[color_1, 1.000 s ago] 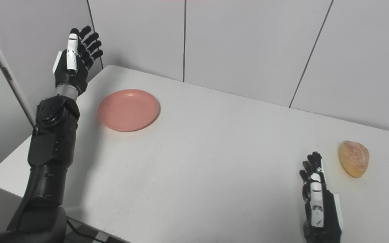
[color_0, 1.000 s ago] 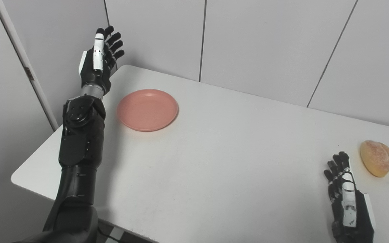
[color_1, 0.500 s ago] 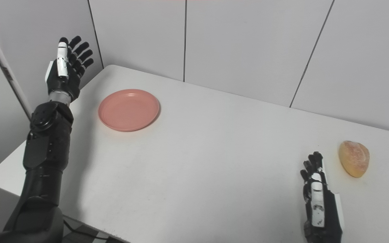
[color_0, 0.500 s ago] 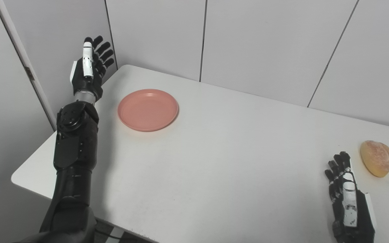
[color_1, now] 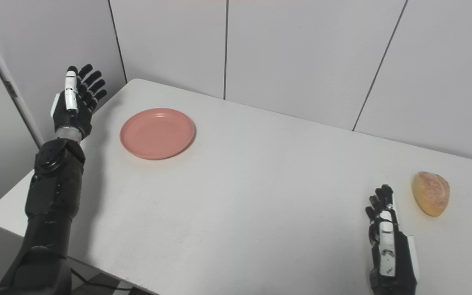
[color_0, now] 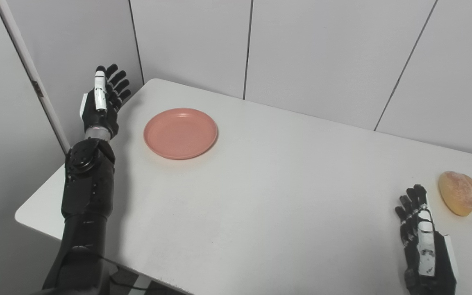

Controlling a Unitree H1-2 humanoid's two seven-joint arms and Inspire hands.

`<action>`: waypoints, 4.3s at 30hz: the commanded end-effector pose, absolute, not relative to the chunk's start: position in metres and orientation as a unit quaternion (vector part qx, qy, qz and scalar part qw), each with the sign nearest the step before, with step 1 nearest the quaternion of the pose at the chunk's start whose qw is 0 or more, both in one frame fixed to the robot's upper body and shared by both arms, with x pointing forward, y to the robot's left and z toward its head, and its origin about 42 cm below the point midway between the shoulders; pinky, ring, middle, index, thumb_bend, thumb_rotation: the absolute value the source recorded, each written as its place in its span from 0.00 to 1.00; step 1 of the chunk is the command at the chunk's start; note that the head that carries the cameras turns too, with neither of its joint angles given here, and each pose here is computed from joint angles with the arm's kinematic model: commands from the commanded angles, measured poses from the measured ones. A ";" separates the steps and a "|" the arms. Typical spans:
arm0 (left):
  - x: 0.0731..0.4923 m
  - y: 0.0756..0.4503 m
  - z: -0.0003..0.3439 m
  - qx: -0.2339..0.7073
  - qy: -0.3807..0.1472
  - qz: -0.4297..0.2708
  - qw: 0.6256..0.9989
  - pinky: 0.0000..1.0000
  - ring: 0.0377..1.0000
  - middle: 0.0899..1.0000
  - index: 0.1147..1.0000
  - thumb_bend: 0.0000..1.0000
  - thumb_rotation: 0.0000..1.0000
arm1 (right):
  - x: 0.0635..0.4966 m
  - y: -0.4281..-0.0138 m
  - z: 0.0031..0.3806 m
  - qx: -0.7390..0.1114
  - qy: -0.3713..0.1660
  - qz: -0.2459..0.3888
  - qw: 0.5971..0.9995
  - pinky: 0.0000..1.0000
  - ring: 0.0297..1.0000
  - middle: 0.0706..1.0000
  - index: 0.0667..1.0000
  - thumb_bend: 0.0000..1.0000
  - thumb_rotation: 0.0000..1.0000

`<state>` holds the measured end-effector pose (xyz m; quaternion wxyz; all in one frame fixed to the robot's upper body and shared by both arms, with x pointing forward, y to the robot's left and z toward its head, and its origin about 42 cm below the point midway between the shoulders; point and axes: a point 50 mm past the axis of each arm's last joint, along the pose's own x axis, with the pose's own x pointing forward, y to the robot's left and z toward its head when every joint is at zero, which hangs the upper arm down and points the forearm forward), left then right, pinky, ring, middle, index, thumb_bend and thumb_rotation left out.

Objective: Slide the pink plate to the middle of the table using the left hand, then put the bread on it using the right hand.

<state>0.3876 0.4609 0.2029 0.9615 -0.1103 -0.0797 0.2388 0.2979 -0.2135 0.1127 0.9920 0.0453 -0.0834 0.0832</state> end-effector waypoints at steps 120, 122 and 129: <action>0.433 0.230 0.119 -0.122 0.045 -0.061 0.990 0.84 0.84 0.84 0.82 0.36 1.00 | 0.283 -0.187 0.099 0.042 -0.051 0.068 0.995 0.99 0.98 0.99 0.99 0.24 1.00; 0.431 0.224 0.120 -0.121 0.048 -0.073 0.989 0.84 0.85 0.84 0.82 0.36 1.00 | 0.284 -0.186 0.099 0.040 -0.051 0.068 0.996 0.99 0.98 0.99 0.99 0.24 1.00; 0.422 0.201 0.121 -0.108 0.055 -0.098 0.988 0.86 0.87 0.85 0.83 0.34 1.00 | 0.283 -0.182 0.102 0.043 -0.050 0.066 0.996 0.99 0.97 0.99 0.98 0.24 1.00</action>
